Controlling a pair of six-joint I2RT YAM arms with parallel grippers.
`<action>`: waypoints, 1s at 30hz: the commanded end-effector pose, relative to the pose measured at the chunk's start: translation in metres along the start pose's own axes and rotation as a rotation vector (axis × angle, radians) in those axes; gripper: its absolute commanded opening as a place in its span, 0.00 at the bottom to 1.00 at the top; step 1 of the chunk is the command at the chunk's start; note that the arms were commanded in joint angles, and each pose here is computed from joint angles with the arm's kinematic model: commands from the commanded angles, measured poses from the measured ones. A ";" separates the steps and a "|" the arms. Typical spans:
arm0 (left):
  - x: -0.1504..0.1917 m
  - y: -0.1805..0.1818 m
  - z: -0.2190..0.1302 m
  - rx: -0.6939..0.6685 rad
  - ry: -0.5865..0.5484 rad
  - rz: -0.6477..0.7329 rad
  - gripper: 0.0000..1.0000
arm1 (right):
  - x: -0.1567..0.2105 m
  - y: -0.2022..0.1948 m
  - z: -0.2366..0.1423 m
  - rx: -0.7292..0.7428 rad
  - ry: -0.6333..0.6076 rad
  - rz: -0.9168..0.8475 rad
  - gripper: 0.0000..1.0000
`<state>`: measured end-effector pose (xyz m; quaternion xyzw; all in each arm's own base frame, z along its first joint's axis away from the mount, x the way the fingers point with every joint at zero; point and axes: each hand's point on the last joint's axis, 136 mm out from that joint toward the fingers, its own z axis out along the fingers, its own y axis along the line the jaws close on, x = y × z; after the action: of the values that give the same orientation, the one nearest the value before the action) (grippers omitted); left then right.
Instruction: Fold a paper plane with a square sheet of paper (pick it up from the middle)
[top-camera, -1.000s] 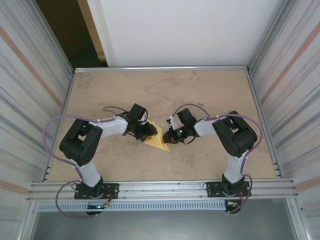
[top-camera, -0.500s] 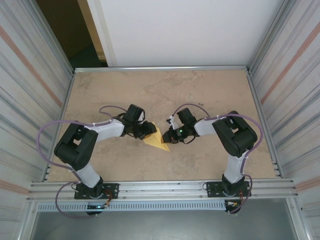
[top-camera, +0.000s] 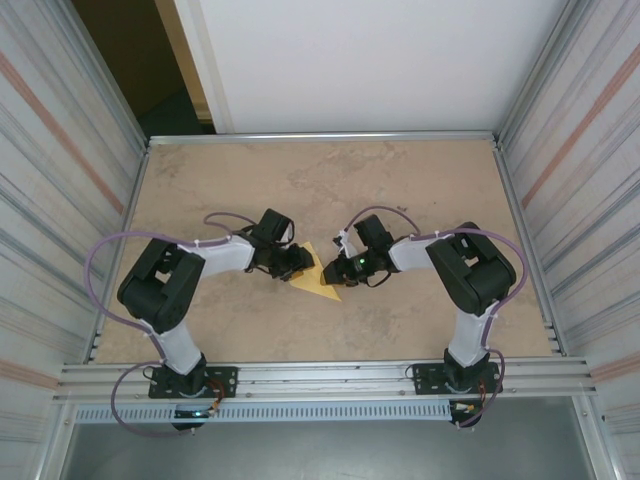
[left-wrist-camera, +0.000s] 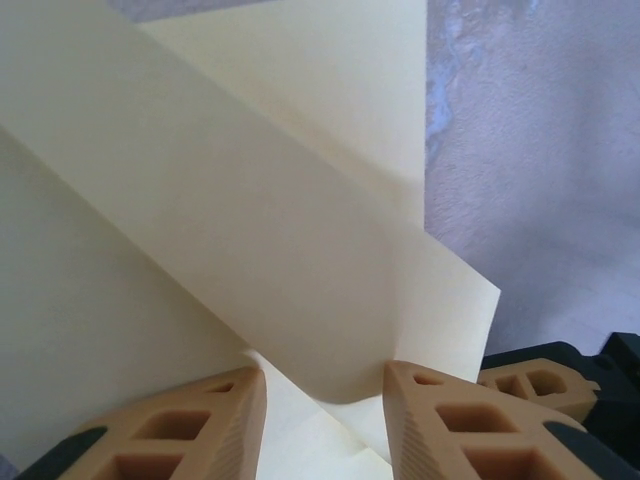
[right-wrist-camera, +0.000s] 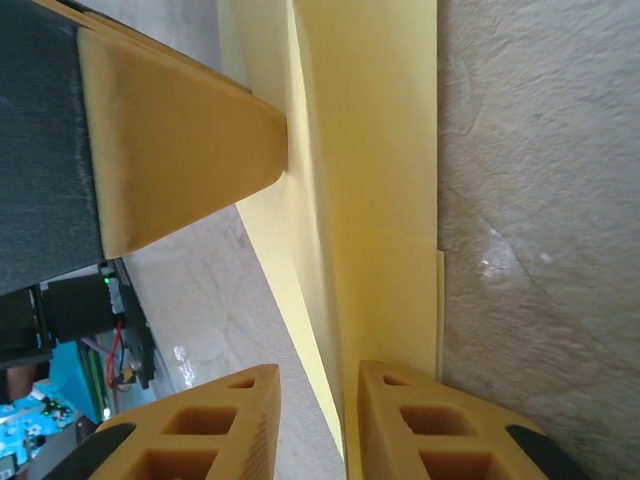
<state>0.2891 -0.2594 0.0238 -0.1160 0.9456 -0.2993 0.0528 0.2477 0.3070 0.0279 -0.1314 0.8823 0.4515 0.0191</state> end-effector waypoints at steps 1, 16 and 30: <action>0.013 0.045 0.010 -0.183 0.043 -0.083 0.36 | -0.005 0.005 -0.011 0.023 -0.030 -0.037 0.27; 0.026 0.075 0.017 -0.312 0.108 -0.120 0.33 | 0.007 -0.015 -0.016 0.076 -0.024 -0.007 0.23; 0.039 0.107 0.023 -0.444 0.150 -0.150 0.33 | 0.006 0.013 -0.044 0.160 -0.136 -0.095 0.23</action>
<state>0.2876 -0.2570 0.0130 -0.1370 0.9559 -0.2595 0.0086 0.2517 0.2785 0.0681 -0.1327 0.8944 0.4102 0.1189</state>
